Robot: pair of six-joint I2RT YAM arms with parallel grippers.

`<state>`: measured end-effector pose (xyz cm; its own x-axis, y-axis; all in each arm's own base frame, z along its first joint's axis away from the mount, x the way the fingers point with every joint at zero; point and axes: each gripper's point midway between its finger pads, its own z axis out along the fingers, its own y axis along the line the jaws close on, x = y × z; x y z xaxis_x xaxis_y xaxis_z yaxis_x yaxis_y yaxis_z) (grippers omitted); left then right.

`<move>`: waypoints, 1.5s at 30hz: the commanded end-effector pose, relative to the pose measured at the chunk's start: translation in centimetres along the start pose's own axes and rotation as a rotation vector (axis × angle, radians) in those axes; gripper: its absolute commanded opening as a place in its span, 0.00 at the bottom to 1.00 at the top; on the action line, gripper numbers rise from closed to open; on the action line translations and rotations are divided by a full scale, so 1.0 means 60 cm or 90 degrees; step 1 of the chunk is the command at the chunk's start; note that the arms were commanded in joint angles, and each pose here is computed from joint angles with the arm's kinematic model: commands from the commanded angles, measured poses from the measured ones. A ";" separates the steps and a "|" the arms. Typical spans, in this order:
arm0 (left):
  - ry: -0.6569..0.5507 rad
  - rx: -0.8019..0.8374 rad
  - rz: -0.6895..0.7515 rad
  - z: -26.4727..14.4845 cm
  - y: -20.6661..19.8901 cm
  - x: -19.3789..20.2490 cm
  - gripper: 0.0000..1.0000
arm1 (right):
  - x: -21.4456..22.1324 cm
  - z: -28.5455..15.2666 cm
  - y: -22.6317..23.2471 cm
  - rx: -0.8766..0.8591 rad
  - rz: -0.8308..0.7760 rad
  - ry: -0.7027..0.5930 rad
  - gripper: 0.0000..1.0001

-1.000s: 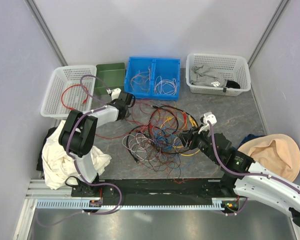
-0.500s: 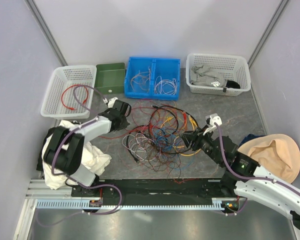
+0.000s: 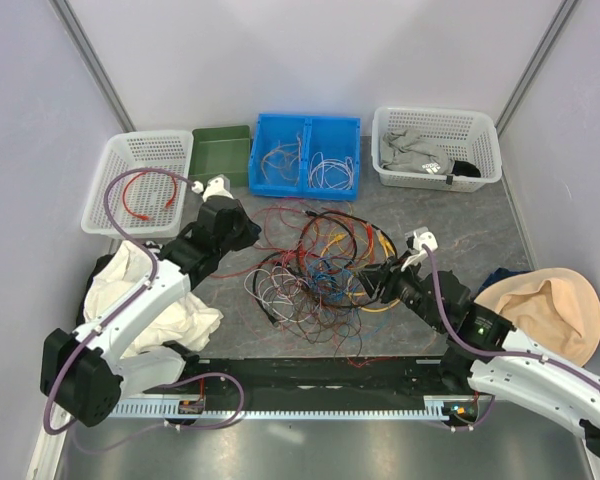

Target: Untangle the cables

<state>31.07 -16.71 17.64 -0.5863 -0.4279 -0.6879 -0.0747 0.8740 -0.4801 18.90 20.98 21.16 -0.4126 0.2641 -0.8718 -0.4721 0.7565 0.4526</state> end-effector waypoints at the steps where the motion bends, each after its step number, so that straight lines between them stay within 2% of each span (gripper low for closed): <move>1: -0.070 0.109 -0.009 -0.061 -0.088 -0.080 0.02 | -0.012 0.005 0.045 -0.082 0.009 -0.012 0.51; 4: -0.069 0.140 0.027 -0.075 -0.126 -0.103 0.02 | -0.021 0.015 0.054 -0.092 0.010 -0.022 0.57; 6: -0.031 0.137 0.050 -0.056 -0.131 -0.083 0.02 | -0.021 0.022 0.056 -0.088 0.006 -0.018 0.57; 7: -0.013 0.133 0.058 -0.047 -0.126 -0.067 0.12 | -0.021 0.024 0.057 -0.088 0.006 -0.017 0.57; 9: 0.029 0.107 0.054 -0.023 -0.099 -0.018 0.25 | -0.018 0.027 0.057 -0.086 0.005 -0.010 0.56; 10: 0.036 0.098 0.029 -0.013 -0.092 -0.004 0.37 | -0.016 0.028 0.055 -0.083 0.005 -0.009 0.57; 13: 0.075 0.028 -0.034 0.018 -0.039 0.055 0.46 | -0.010 0.027 0.049 -0.075 0.004 -0.005 0.56; 17: 0.096 -0.085 -0.116 0.052 0.018 0.100 0.47 | -0.012 0.030 0.047 -0.068 0.001 -0.005 0.56; 20: 0.099 -0.126 -0.162 0.073 0.029 0.112 0.46 | -0.010 0.033 0.049 -0.069 0.001 -0.001 0.56; 31: 0.097 -0.178 -0.228 0.141 0.042 0.142 0.46 | -0.004 0.031 0.037 -0.053 -0.001 0.002 0.56; 39: 0.074 -0.185 -0.251 0.170 0.040 0.132 0.46 | 0.006 0.031 0.031 -0.046 -0.008 0.013 0.56; 45: 0.101 -0.217 -0.260 0.196 0.062 0.151 0.46 | 0.012 0.033 0.026 -0.040 -0.012 0.018 0.56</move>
<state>33.32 -19.93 3.65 -0.6142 -0.6818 -0.3975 -0.5194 0.7284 -0.4469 19.06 23.63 20.32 -0.4483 0.2240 -0.8653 -0.5251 0.7174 0.4578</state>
